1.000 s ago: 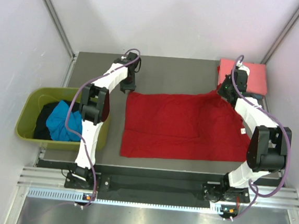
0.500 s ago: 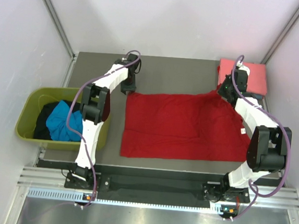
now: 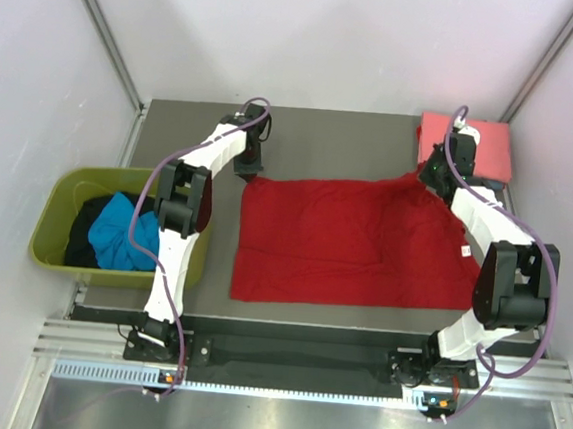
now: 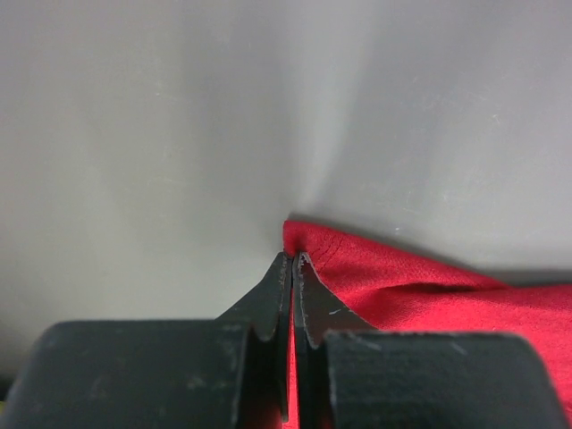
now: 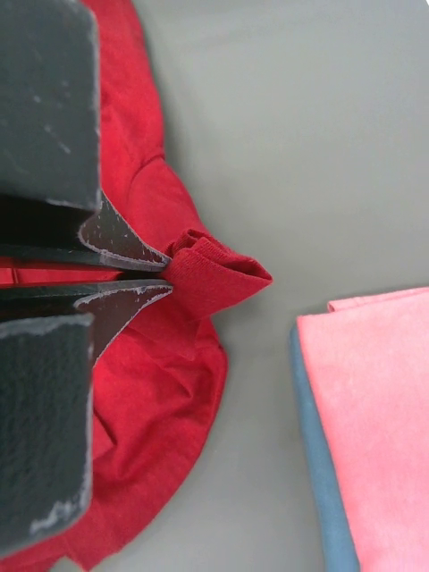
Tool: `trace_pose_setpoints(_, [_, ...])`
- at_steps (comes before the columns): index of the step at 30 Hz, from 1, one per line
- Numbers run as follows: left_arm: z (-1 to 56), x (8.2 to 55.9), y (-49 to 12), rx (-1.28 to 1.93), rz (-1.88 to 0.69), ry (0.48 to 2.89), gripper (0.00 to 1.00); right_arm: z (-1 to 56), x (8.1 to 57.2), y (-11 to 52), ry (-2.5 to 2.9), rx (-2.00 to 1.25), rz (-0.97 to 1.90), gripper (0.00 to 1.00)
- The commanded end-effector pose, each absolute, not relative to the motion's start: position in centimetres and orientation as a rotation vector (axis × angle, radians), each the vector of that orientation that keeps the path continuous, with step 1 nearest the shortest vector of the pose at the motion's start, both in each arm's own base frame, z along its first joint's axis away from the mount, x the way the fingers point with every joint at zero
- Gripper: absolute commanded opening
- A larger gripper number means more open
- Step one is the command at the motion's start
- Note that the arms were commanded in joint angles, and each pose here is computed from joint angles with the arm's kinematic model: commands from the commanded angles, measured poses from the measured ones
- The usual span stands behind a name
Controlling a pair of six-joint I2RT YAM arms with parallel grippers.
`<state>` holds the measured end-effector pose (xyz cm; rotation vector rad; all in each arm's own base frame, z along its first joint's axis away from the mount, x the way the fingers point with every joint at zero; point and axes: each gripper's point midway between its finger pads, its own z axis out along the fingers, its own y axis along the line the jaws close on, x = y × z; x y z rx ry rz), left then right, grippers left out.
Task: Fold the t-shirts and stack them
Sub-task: Fold the tshirt
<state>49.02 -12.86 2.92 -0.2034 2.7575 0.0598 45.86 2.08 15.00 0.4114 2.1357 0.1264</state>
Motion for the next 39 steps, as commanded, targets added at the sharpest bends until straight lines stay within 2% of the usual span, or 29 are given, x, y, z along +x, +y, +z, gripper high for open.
trace_pose_setpoints(1, [4.3,48.8,-12.4,-0.205,0.061,2.755,0.0,18.7,45.7,-0.2,2.034,0.429,0.079,0.0])
trace_pose_setpoints(10, [7.5,48.1,-12.1,-0.214,0.051,2.695,0.0,19.6,44.4,-3.1,2.005,0.482,0.043,0.0])
trace_pose_setpoints(23, [10.3,47.0,-13.5,-0.205,-0.071,2.648,0.0,18.7,42.4,-3.0,2.033,0.47,0.057,0.0])
trace_pose_setpoints(39, [12.0,41.1,-14.2,-0.165,-0.177,2.707,0.0,17.2,37.5,-4.9,2.093,0.575,-0.063,0.0])
